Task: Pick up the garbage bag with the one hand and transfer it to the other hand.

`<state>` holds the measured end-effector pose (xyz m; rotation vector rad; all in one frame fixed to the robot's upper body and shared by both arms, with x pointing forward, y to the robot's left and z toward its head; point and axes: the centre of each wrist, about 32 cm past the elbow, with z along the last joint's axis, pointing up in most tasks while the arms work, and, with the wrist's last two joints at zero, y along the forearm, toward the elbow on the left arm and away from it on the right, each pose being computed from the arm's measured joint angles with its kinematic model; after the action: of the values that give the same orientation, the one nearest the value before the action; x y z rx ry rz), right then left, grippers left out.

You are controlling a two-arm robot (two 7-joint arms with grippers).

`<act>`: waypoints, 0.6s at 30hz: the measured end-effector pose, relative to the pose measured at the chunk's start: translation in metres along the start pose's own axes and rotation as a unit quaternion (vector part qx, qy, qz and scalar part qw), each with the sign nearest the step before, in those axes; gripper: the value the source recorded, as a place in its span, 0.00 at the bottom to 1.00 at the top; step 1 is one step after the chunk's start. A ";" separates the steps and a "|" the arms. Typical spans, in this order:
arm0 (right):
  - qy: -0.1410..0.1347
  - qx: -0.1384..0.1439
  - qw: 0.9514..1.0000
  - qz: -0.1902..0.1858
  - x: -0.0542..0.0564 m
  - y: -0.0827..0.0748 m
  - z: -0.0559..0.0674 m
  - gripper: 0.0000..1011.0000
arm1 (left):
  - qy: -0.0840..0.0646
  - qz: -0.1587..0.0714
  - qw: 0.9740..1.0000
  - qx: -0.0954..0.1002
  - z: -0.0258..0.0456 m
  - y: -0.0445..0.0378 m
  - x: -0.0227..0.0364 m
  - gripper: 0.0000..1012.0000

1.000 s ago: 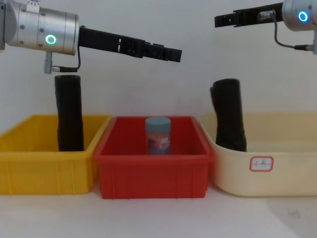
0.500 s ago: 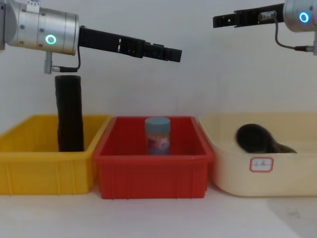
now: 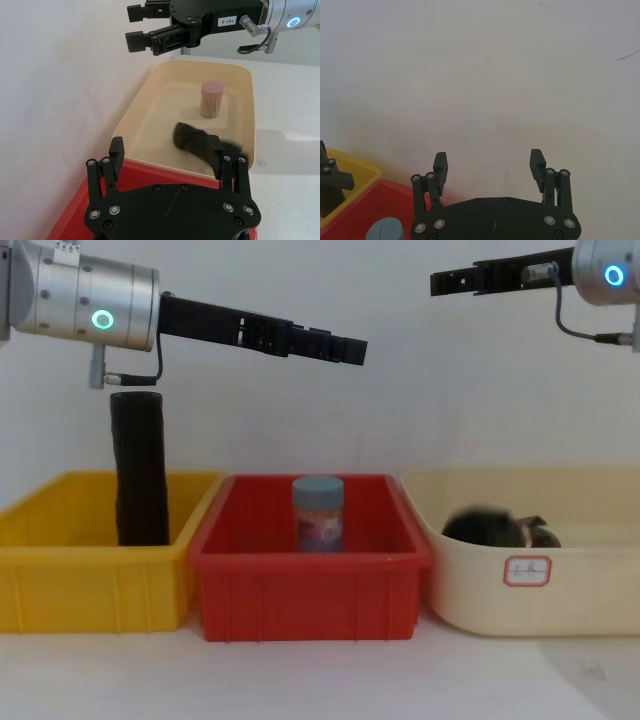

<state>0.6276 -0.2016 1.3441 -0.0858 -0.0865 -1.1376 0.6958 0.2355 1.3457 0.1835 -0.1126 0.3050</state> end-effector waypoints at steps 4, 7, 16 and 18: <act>0.000 0.000 1.000 0.000 0.000 0.000 -0.001 0.99 | 0.000 0.000 1.000 0.000 -0.0008 -0.0003 -0.0006 0.99; 0.001 0.000 1.000 0.000 0.000 -0.001 -0.003 0.99 | 0.000 0.003 1.000 0.000 -0.0023 -0.0009 -0.0020 0.99; 0.005 0.004 1.000 -0.004 -0.004 -0.014 -0.022 0.99 | -0.002 0.034 0.999 0.001 -0.0185 -0.0049 -0.0168 0.99; 0.006 0.005 1.000 -0.005 -0.005 -0.016 -0.027 0.99 | -0.003 0.042 0.999 0.001 -0.0222 -0.0058 -0.0204 0.99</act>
<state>0.6112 -0.2068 1.3176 -0.0706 -0.0818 -1.1482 0.6801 0.2286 1.3203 0.1821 -0.1259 0.3874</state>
